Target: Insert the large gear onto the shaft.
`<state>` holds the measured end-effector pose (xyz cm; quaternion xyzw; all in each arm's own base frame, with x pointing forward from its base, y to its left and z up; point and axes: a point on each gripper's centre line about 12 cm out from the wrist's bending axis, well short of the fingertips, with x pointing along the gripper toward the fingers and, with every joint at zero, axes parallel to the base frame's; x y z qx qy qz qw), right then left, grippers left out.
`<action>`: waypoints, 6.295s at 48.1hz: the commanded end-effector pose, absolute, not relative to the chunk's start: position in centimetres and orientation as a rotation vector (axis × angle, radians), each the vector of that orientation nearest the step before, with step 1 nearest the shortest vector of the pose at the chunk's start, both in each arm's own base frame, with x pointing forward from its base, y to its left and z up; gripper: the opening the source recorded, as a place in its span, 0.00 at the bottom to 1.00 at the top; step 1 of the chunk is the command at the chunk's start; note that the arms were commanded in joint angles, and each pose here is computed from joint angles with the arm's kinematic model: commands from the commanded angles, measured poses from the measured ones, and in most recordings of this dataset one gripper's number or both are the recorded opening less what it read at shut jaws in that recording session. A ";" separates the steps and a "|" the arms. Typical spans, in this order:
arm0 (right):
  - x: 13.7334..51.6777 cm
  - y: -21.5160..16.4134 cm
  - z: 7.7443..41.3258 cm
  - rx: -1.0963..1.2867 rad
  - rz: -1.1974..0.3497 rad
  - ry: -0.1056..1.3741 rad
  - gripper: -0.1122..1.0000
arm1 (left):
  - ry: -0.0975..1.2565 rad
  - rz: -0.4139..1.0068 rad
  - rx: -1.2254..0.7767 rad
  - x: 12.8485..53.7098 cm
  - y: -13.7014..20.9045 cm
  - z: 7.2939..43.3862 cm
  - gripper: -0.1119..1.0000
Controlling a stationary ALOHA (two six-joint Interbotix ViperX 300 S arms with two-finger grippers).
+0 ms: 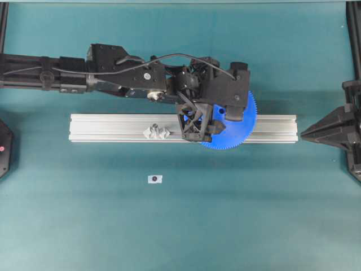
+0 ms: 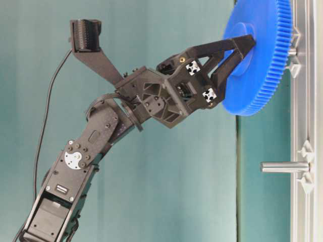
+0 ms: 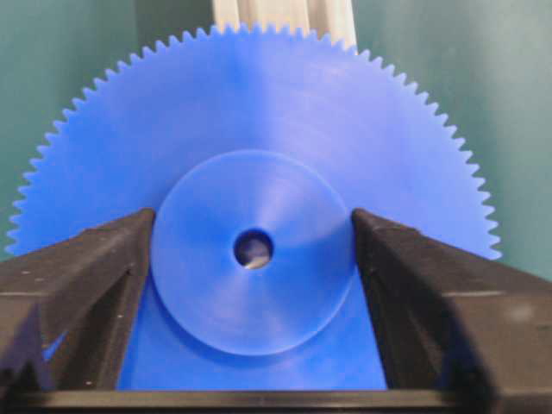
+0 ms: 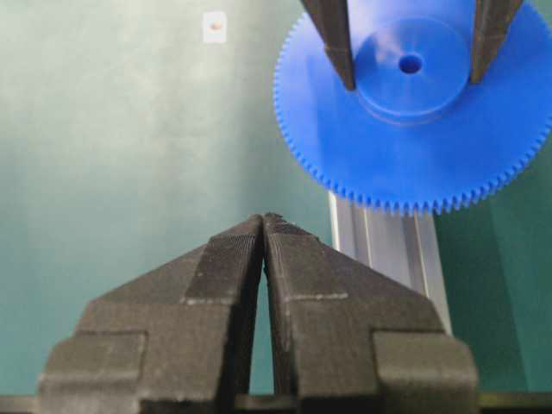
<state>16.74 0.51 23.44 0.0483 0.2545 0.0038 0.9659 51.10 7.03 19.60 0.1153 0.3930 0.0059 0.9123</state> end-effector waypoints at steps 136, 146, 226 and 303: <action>16.8 0.5 24.0 0.141 0.001 0.483 0.22 | 0.831 -0.004 0.263 52.2 7.0 21.2 0.85; 16.8 0.5 23.9 0.141 0.001 0.485 0.22 | 0.825 -0.003 0.265 52.6 7.0 21.1 0.85; 16.8 0.5 23.7 0.145 0.001 0.469 0.22 | 0.780 -0.021 0.288 53.7 5.9 22.9 0.85; 16.8 0.5 23.6 0.151 0.001 0.462 0.22 | 0.840 -0.042 0.315 50.7 5.8 22.6 0.14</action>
